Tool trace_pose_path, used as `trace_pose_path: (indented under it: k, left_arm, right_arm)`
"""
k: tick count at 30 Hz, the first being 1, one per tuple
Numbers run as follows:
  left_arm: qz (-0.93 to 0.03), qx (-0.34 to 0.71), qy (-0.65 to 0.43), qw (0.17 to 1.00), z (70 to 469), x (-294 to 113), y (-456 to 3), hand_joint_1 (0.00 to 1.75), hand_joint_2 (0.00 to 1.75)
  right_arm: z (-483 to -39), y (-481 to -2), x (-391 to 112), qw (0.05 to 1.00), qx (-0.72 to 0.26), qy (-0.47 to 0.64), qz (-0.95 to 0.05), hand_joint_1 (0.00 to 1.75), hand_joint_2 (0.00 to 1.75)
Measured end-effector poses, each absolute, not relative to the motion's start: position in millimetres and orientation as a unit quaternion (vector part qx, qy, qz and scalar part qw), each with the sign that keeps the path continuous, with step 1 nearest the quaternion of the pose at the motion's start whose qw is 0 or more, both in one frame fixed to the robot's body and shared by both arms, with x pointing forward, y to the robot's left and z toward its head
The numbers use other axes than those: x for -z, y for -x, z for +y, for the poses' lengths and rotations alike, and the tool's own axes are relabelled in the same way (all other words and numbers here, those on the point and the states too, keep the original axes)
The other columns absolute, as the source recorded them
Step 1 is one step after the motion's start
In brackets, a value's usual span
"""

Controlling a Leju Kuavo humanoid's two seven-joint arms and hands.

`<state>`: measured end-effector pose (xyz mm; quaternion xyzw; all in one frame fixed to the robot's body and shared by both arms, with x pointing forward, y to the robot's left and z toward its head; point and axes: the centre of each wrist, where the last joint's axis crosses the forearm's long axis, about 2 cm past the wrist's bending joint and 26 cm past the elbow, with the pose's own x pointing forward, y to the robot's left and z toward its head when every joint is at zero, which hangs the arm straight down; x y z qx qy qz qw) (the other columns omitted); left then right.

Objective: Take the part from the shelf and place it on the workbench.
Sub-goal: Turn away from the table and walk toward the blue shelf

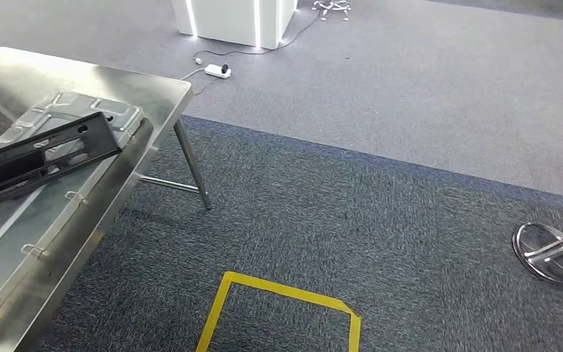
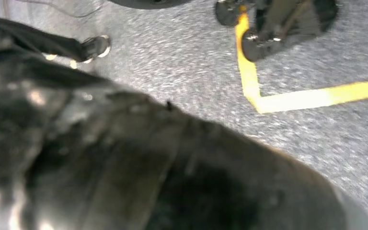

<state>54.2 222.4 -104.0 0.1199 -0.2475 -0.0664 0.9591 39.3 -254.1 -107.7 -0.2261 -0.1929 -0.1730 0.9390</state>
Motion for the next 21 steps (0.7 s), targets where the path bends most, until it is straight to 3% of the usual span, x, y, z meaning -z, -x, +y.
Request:
trace_pose_path:
  k: [21]
  left_arm:
    - [-0.246,0.064,-0.111,0.961,222.2,104.4,-52.0,0.00,0.00]
  right_arm:
    - [-253.2,-37.1,107.9,0.942,0.166,0.221,-0.191,0.00,0.00]
